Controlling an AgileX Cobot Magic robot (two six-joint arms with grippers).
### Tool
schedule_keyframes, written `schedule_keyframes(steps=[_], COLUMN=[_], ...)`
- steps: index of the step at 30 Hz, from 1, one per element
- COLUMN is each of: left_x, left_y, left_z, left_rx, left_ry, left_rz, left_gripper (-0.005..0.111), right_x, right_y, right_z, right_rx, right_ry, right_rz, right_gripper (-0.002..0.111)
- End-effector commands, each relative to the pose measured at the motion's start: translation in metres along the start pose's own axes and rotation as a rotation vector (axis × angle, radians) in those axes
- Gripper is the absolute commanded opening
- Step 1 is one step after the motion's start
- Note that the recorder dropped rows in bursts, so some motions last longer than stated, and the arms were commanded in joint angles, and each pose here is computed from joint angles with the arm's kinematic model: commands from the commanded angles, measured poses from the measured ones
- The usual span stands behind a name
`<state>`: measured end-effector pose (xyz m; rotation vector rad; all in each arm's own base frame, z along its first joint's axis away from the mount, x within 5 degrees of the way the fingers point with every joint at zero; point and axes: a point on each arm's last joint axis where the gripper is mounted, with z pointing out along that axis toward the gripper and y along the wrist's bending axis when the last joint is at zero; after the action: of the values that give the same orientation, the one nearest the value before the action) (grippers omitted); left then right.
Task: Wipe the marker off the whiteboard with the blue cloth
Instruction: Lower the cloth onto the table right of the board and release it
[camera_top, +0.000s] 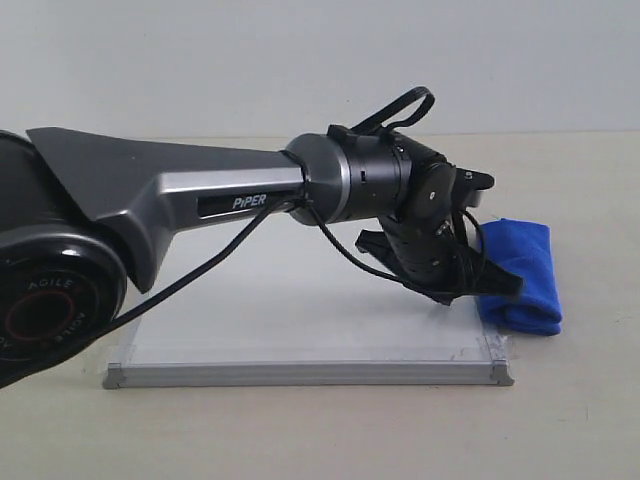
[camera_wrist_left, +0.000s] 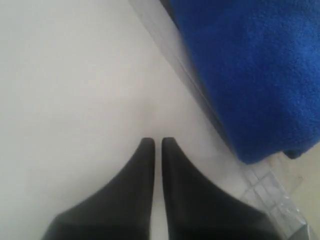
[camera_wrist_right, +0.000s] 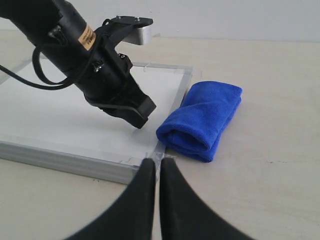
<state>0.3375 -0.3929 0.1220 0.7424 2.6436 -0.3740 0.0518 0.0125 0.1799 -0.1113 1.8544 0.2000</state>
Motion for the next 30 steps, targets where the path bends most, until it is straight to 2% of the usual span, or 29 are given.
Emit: schedule_keyframes(steps=[1, 7, 13, 24, 30], left_x=[-0.005, -0.007, -0.005, 0.001, 0.001], left_y=[-0.011, -0.021, -0.021, -0.037, -0.040], left_z=[-0.003, -0.004, -0.004, -0.004, -0.004], left_rx=[0.037, 0.099, 0.096, 0.122, 0.132], left_ry=[-0.059, -0.101, -0.078, -0.071, -0.072], left_rz=[0.004, -0.038, -0.041, -0.024, -0.031], left_gripper=[0.004, 0.004, 0.004, 0.004, 0.004], right_x=[-0.001, -0.001, -0.001, -0.001, -0.001], right_y=[0.000, 0.000, 0.000, 0.000, 0.000], right_z=[0.000, 0.000, 0.000, 0.000, 0.000], right_rx=[0.004, 0.004, 0.004, 0.004, 0.004], right_ry=[-0.010, -0.010, -0.010, -0.010, -0.010], right_rz=[-0.004, -0.004, -0.004, -0.004, -0.004], right_gripper=[0.000, 0.000, 0.000, 0.000, 0.000])
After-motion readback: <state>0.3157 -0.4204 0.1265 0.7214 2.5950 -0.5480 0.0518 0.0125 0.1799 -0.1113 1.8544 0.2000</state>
